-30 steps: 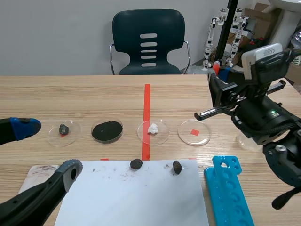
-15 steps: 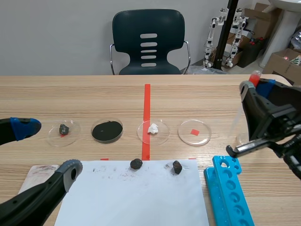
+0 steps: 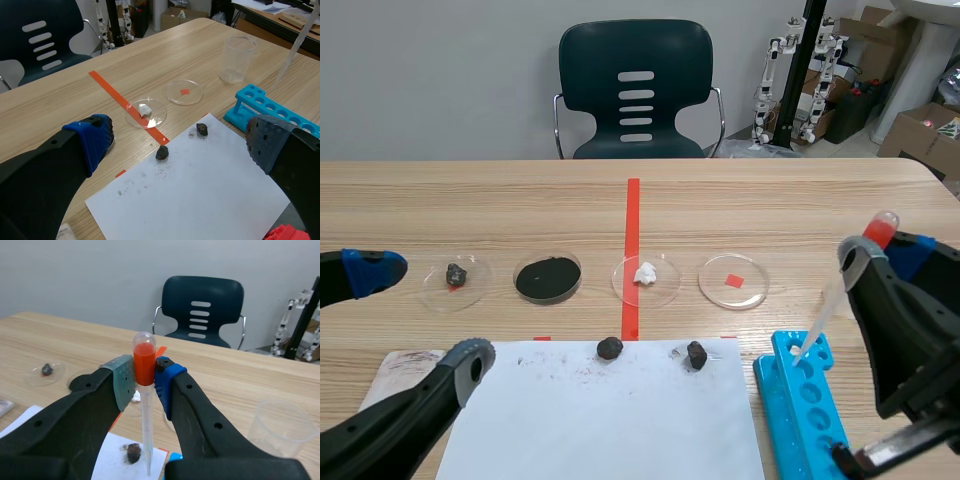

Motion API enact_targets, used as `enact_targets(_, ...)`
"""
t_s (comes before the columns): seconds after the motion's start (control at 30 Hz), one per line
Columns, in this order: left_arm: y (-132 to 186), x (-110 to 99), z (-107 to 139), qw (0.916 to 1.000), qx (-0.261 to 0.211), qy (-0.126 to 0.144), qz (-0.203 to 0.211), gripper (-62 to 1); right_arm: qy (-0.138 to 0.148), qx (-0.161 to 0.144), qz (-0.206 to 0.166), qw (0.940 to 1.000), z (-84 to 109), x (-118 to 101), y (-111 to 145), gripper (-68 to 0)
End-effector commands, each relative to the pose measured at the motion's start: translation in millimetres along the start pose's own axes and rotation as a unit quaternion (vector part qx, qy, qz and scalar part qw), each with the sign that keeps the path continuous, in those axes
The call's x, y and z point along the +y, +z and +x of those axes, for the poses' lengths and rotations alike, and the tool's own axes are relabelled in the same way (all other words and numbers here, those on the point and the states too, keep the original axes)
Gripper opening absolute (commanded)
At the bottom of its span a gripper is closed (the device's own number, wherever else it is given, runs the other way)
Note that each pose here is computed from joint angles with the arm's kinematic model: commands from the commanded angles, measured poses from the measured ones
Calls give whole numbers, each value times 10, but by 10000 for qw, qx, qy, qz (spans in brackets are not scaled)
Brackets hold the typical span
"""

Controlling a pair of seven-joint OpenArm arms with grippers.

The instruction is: Draw acid from the petri dish

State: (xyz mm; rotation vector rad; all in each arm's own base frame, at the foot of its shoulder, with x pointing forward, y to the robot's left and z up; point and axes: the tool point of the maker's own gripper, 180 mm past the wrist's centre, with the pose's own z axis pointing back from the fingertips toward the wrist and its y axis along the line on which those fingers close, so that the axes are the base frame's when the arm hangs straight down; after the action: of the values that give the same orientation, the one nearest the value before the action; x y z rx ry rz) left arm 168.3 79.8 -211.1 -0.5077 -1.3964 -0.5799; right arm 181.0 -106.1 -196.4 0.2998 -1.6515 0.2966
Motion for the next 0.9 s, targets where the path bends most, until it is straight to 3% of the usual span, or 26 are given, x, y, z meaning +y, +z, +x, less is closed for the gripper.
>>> enact_targets(0.0,-6,-2,60,9999,-138,53,7,-50,-36,-169,54,9998,98,18,-17,-569)
enact_targets(0.2,-6,-2,59,9999,-136,53,7,-50,-155,-29,117,9998,51,69,51,-569)
enact_targets(0.87,-6,-2,60,9999,-138,53,7,-50,-131,-33,94,9999,52,59,50,-569)
